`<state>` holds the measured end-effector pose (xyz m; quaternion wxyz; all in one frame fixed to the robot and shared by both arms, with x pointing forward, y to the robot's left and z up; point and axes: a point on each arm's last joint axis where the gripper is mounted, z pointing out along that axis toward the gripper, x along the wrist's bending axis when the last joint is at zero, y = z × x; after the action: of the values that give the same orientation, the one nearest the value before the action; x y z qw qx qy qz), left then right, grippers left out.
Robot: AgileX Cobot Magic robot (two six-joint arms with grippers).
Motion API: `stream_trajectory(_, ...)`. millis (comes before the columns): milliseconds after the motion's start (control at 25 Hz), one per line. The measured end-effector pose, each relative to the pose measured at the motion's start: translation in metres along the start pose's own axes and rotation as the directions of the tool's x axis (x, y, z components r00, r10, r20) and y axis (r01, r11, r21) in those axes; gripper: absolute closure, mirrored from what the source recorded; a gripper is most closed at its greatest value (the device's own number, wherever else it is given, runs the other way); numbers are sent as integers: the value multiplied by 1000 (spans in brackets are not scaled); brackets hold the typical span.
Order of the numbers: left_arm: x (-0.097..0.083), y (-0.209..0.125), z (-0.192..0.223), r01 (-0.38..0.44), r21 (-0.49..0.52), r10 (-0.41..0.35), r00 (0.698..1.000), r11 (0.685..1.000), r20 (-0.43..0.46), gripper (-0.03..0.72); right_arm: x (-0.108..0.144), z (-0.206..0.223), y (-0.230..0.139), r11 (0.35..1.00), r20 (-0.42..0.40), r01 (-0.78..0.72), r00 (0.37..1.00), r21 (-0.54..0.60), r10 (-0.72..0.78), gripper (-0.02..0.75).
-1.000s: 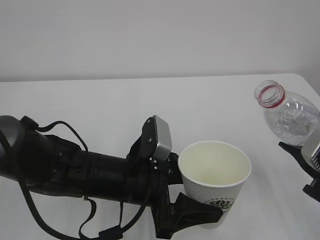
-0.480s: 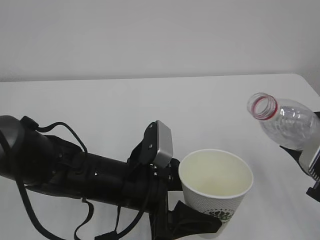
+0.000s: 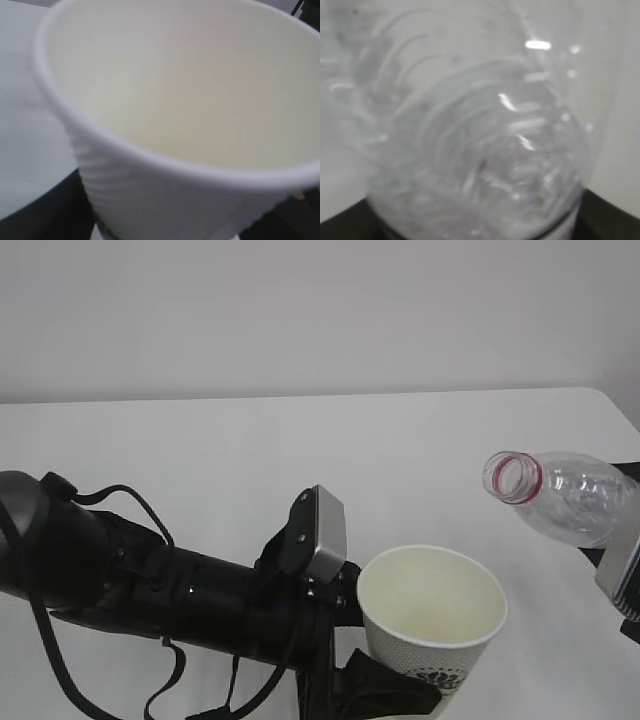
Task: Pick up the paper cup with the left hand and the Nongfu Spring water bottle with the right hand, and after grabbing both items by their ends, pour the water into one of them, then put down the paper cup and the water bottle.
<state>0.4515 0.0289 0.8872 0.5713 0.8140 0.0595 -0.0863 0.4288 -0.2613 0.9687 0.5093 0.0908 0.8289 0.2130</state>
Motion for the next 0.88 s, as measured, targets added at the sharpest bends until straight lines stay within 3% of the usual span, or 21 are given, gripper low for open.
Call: stream_trajectory(880,-1,-1,0,-18,10,18,1000,1000,16,142,-2,0,2,984,29,177,984,-20,-176,256)
